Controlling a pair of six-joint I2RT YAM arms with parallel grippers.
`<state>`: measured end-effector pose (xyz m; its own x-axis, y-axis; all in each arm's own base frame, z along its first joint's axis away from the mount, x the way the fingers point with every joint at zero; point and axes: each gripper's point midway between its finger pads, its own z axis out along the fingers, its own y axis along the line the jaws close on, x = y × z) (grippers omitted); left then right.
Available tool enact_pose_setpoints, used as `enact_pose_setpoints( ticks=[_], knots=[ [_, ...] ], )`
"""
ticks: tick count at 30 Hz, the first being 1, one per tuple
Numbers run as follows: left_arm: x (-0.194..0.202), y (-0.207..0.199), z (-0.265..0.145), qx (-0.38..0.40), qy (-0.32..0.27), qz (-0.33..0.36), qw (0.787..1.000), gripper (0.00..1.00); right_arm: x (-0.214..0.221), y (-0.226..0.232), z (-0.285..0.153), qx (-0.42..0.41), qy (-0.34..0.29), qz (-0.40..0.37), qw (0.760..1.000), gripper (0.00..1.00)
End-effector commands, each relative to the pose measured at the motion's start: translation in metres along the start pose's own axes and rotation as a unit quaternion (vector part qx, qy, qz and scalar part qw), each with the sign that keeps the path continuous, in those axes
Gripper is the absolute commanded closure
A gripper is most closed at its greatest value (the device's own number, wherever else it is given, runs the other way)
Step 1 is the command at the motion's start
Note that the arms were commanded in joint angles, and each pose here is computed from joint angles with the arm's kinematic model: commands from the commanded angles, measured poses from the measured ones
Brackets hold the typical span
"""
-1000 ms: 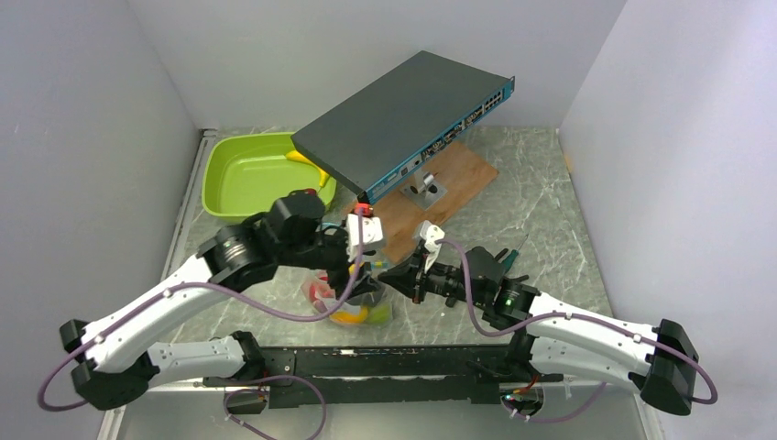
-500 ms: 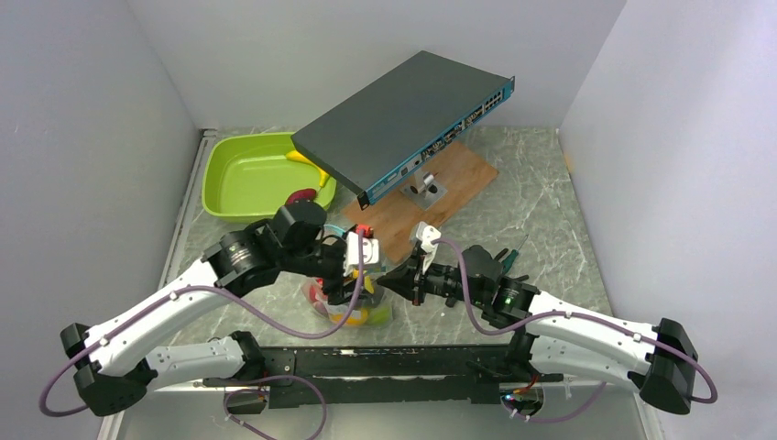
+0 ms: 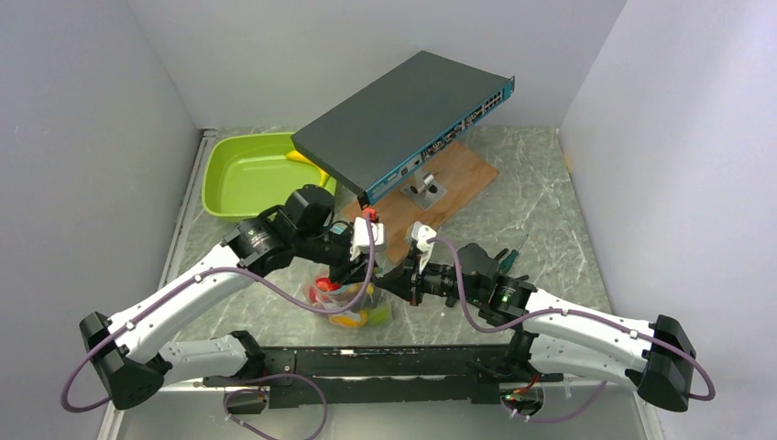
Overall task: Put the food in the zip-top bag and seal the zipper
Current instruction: Zip the zipper food storage bag at the center of the board.
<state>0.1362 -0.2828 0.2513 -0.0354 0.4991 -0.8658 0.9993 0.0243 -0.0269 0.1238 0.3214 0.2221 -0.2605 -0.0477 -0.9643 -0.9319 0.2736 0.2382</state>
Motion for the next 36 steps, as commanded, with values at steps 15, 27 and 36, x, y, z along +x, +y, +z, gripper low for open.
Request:
enact_pose_setpoints(
  ticks=[15, 27, 36],
  knots=[
    [-0.019, -0.013, -0.002, 0.051, -0.033, 0.009, 0.998, 0.77, -0.028, 0.013, -0.004, -0.023, -0.032, -0.014, 0.999, 1.0],
    [-0.016, -0.011, -0.004, 0.04, -0.032, 0.007, 0.999, 0.76, -0.029, 0.015, -0.003, -0.03, -0.031, -0.015, 0.999, 1.0],
    [-0.011, -0.013, 0.0, 0.057, -0.019, -0.004, 0.998, 1.0, -0.034, 0.018, -0.003, -0.035, -0.03, -0.024, 0.999, 1.0]
  ],
)
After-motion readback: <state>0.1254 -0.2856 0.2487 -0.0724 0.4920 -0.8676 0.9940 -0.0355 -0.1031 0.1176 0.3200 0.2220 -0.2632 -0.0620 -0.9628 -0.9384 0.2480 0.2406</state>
